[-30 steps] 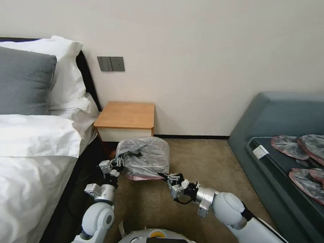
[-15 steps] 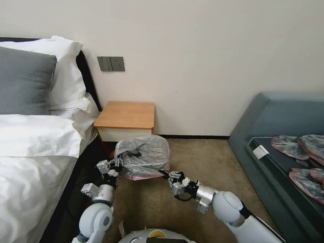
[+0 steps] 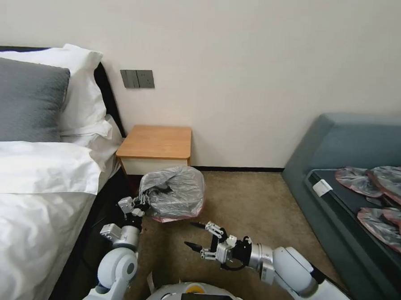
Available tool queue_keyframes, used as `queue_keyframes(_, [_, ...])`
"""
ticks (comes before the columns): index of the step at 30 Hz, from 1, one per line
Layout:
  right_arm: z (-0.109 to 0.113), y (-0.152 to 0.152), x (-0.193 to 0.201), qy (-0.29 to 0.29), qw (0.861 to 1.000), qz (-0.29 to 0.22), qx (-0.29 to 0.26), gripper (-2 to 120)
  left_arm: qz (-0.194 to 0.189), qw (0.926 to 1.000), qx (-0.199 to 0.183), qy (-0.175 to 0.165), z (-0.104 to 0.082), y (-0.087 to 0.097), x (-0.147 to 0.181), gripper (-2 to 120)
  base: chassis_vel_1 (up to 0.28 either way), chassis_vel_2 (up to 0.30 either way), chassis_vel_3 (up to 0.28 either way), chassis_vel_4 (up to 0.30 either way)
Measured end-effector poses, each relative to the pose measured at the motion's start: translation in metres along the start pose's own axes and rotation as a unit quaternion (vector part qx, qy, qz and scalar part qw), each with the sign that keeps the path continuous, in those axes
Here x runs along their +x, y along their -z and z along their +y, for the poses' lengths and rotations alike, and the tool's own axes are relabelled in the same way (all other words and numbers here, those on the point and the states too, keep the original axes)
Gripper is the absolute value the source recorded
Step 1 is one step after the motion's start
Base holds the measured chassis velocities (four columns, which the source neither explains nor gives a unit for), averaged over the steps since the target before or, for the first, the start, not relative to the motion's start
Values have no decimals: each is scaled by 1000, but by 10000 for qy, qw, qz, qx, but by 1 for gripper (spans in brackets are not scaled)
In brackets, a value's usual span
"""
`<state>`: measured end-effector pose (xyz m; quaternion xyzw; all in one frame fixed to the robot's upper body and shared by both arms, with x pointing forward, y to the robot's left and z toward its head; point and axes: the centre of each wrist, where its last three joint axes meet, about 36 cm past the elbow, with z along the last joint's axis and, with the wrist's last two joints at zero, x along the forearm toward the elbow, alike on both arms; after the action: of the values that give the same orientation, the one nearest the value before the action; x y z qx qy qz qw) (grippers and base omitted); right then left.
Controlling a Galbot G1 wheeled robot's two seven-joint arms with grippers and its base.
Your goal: Pick up the garbage bag from the table and place it over the trash can.
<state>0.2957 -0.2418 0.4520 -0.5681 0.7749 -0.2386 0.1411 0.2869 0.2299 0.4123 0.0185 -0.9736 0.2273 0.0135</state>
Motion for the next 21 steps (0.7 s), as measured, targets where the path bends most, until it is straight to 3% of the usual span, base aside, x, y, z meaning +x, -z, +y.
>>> queue_keyframes(2, [-2, 6, -2, -503, 9971, -153, -553, 78, 5, 10000, 13, -6, 1, 0, 0, 10, 0, 0, 0, 0])
queue_keyframes(4, [-2, 7, -2, -556, 9965, -166, -598, 80, 5, 10000, 14, -7, 1, 0, 0, 10, 0, 0, 0, 0])
queue_keyframes(6, [-1, 24, -11, -1608, 9762, -396, -1400, 93, 9, 10000, 38, -25, 1, 1, 0, 10, 0, 0, 0, 0])
queue_keyframes(7, [-1, 24, -11, -1608, 9762, -396, -1400, 93, 9, 10000, 38, -25, 1, 1, 0, 10, 0, 0, 0, 0])
queue_keyframes(9, [2, 39, -20, -2232, 9510, -543, -2071, 98, 8, 10000, 58, -37, 1, 2, 1, 10, 0, 0, 0, 0])
queue_keyframes(11, [5, 52, -28, -2783, 9144, -711, -2852, 100, -9, 9999, 98, -73, 0, 2, 1, 10, 0, 0, 0, 0])
queue_keyframes(12, [5, 52, -28, -2783, 9144, -711, -2852, 100, -9, 9999, 98, -73, 0, 2, 1, 10, 0, 0, 0, 0])
queue_keyframes(14, [6, 60, -34, -3157, 8763, -801, -3550, 100, -37, 9999, 131, -96, -1, 3, 1, 10, 0, 0, 0, 0])
queue_keyframes(15, [6, 63, -37, -3335, 8497, -861, -3992, 100, -54, 9998, 149, -112, -1, 4, 1, 10, 0, 0, 0, 0])
queue_keyframes(16, [6, 63, -37, -3335, 8497, -861, -3992, 100, -54, 9998, 149, -112, -1, 4, 1, 10, 0, 0, 0, 0])
queue_keyframes(19, [2, 65, -44, -3546, 7823, -1056, -5012, 100, -109, 9996, 217, -157, -2, 7, 2, 10, 0, 0, 0, 0])
queue_keyframes(20, [0, 63, -46, -3557, 7672, -1085, -5226, 100, -124, 9995, 238, -164, -3, 8, 2, 10, 0, 0, 0, 0])
queue_keyframes(21, [0, 63, -46, -3557, 7672, -1085, -5226, 100, -124, 9995, 238, -164, -3, 8, 2, 10, 0, 0, 0, 0])
